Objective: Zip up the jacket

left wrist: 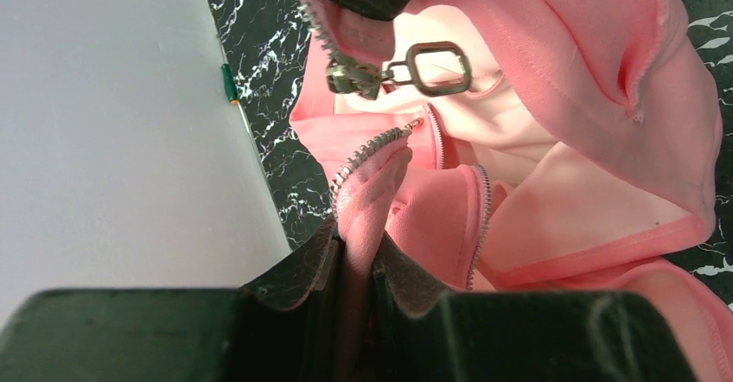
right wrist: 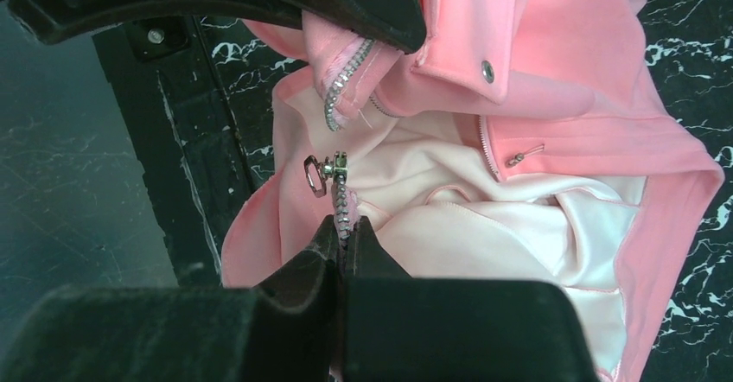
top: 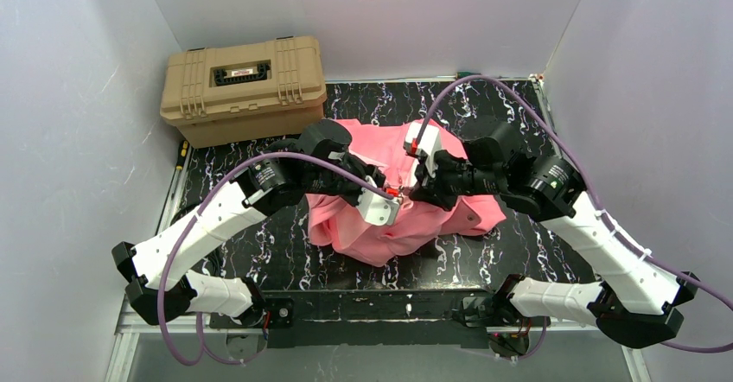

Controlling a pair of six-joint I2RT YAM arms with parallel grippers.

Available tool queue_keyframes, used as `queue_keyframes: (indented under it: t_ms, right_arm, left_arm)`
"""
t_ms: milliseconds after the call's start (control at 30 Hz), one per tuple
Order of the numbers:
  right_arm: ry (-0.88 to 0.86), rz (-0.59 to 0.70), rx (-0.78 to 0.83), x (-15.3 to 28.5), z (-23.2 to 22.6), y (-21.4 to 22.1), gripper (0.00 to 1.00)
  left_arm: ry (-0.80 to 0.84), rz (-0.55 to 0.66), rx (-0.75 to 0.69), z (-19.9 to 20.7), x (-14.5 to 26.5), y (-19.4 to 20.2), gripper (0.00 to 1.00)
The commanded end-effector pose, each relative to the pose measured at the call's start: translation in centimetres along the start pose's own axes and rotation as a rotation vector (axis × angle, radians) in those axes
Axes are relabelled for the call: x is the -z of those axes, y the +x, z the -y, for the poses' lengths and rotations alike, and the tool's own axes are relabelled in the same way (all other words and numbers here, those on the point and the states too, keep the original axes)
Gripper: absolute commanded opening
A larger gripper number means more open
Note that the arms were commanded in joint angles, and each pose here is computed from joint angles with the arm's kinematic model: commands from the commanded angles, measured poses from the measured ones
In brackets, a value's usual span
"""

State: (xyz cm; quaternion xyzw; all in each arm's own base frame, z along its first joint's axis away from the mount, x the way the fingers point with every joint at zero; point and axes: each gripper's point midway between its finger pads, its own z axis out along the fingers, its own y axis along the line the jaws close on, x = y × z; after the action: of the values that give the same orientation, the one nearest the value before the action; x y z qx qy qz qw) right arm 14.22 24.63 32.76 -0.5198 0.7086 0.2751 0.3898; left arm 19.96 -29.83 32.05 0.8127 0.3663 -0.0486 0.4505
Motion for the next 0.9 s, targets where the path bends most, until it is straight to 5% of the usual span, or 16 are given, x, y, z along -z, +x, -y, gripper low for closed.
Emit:
queue_keyframes:
  t_ms: [0,200,333,633,867]
  right_arm:
    - [-0.03,0.01,0.014,-0.4,-0.6,0.2,0.01]
    - [0.106,-0.003,-0.022,-0.9,1.8,0.9,0.01]
    - [0.124,0.043,-0.083,-1.2,1.8,0.5,0.01]
    - [0.04,0.372,-0.123,-0.2,-0.3,-3.1,0.01]
    - [0.017,0.303,-0.132,-1.8,-0.3,-2.0,0.01]
  left_arm:
    - [-0.035,0.032,-0.01,-0.7,1.3,-1.1,0.0]
    - [-0.08,0.048,0.153,-1.1,1.5,-1.3,0.0]
    - [-0.113,0.109,0.465,-1.6,1.9,-1.3,0.16]
    - [0.009,0.244,0.964,2.9,-0.2,-1.5,0.23]
    - [0.059,0.344,1.156,4.1,-2.8,-1.7,0.23]
